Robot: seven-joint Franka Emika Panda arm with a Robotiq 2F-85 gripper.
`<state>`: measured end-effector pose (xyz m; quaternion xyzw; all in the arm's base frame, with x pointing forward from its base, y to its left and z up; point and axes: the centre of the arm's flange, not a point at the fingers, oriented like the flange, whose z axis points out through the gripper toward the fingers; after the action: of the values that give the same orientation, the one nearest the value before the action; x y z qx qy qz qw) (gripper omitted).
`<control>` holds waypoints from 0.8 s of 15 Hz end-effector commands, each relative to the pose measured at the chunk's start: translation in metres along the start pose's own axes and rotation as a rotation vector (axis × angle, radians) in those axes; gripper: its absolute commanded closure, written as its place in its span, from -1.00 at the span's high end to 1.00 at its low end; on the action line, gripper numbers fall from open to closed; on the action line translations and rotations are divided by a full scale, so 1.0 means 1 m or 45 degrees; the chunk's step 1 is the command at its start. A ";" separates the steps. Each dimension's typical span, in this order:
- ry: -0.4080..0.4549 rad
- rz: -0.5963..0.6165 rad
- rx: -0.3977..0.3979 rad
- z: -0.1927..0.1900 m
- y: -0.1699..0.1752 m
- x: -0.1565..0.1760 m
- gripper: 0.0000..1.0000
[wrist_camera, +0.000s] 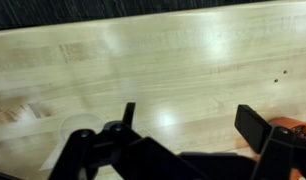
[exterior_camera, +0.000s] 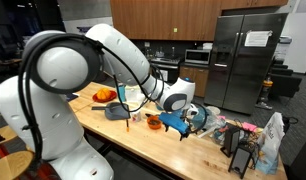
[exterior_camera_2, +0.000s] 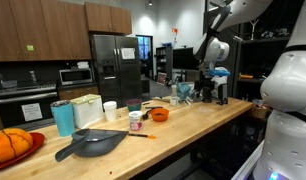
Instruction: Put the transparent lid on the white can
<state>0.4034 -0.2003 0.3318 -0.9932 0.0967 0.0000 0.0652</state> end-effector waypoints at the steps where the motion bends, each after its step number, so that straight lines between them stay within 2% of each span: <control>1: -0.004 0.069 -0.039 0.029 -0.011 0.035 1.00; 5: -0.035 0.154 -0.089 0.047 -0.014 0.049 1.00; 12: -0.048 0.280 -0.115 0.055 0.008 0.055 1.00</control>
<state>0.4530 -0.1994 0.2766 -0.9813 0.1878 0.0299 0.0300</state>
